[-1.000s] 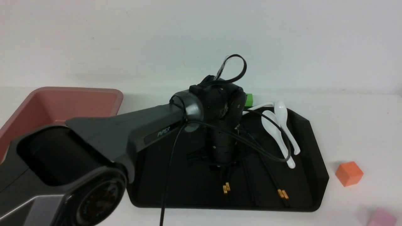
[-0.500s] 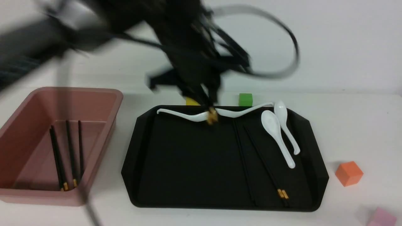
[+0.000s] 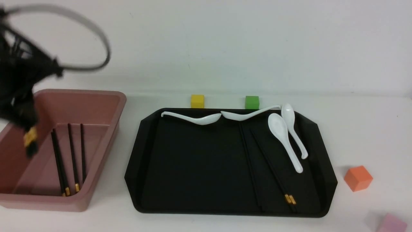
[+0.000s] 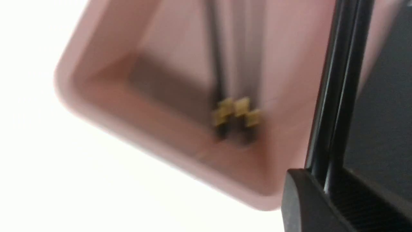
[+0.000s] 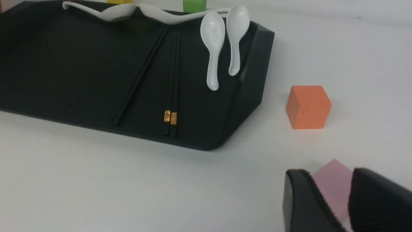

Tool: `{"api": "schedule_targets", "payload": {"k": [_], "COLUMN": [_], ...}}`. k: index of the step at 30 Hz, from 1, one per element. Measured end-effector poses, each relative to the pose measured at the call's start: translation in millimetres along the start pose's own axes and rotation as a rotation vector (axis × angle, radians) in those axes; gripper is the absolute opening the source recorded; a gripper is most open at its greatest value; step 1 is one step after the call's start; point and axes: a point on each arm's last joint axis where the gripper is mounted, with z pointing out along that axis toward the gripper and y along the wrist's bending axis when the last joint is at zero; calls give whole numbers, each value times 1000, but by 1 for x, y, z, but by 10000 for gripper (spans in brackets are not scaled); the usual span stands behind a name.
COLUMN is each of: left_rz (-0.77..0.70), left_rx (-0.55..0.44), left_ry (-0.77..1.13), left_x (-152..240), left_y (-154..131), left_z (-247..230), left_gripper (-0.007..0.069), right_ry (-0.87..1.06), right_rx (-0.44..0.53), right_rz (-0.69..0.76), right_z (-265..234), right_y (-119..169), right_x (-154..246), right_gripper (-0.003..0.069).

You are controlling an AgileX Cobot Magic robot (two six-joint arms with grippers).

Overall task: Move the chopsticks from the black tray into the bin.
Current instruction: Use the left arm to put the chopsticks into the lunch box

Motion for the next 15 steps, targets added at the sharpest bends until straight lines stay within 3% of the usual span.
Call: {"api": "schedule_targets", "payload": {"k": [10, 15], "left_rz": [-30, 19], "left_rx": [-26, -64], "left_ry": [3, 0], "left_x": [-20, -27], "left_y": [-4, -9], "left_z": [83, 123], "left_gripper": [114, 165], "right_ry": [0, 0], "right_rx": [0, 0], "right_rz": [0, 0], "right_z": [0, 0], "right_y": [0, 0], "right_x": [0, 0], "right_gripper": [240, 240]}}
